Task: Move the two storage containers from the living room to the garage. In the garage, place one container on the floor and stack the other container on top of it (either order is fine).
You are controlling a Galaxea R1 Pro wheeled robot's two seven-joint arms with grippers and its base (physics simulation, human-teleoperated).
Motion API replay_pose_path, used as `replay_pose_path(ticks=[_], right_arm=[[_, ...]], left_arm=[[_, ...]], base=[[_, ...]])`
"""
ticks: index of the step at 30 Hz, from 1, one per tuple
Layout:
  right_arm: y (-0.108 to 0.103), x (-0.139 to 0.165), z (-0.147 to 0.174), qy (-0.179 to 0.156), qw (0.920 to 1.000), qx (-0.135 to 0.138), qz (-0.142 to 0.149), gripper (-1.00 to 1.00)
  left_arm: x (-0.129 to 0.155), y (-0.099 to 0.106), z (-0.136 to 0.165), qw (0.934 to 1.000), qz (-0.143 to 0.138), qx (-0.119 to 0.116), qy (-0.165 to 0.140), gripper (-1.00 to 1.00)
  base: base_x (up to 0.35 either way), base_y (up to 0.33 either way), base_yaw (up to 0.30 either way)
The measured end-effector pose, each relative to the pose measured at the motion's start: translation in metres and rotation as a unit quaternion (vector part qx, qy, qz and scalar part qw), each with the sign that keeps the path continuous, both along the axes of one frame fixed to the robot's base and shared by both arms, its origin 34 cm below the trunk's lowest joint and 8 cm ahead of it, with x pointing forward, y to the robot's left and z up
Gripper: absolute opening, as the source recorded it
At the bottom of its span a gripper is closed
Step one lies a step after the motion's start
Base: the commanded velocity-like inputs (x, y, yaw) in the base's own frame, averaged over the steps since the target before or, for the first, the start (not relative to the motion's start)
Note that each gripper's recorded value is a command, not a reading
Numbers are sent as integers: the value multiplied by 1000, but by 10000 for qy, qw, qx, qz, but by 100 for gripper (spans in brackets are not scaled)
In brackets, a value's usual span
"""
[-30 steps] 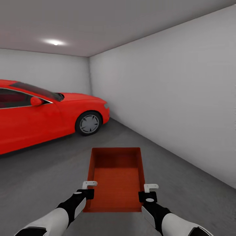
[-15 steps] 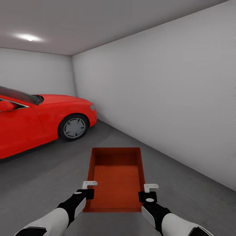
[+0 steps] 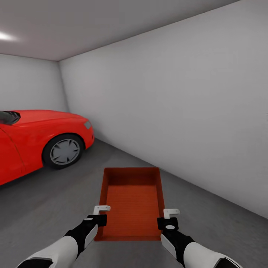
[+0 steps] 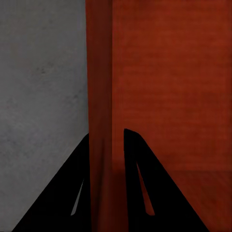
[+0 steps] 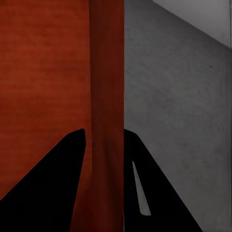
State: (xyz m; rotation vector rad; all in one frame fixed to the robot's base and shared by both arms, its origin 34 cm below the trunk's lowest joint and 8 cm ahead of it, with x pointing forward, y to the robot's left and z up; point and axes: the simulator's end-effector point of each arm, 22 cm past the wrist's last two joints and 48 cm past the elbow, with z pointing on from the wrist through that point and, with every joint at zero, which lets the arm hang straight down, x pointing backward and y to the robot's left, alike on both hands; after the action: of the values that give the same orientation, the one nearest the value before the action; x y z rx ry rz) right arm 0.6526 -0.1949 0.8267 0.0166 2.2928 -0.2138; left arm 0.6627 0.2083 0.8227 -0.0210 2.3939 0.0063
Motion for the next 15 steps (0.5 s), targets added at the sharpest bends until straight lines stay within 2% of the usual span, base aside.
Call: replay_pose_path(ticks=[15], right_arm=[[0, 0, 0, 0, 10000, -1, -2, -100]], left_arm=[[0, 0, 0, 10000, -1, 0, 0, -100]], base=[[322, 0, -249]])
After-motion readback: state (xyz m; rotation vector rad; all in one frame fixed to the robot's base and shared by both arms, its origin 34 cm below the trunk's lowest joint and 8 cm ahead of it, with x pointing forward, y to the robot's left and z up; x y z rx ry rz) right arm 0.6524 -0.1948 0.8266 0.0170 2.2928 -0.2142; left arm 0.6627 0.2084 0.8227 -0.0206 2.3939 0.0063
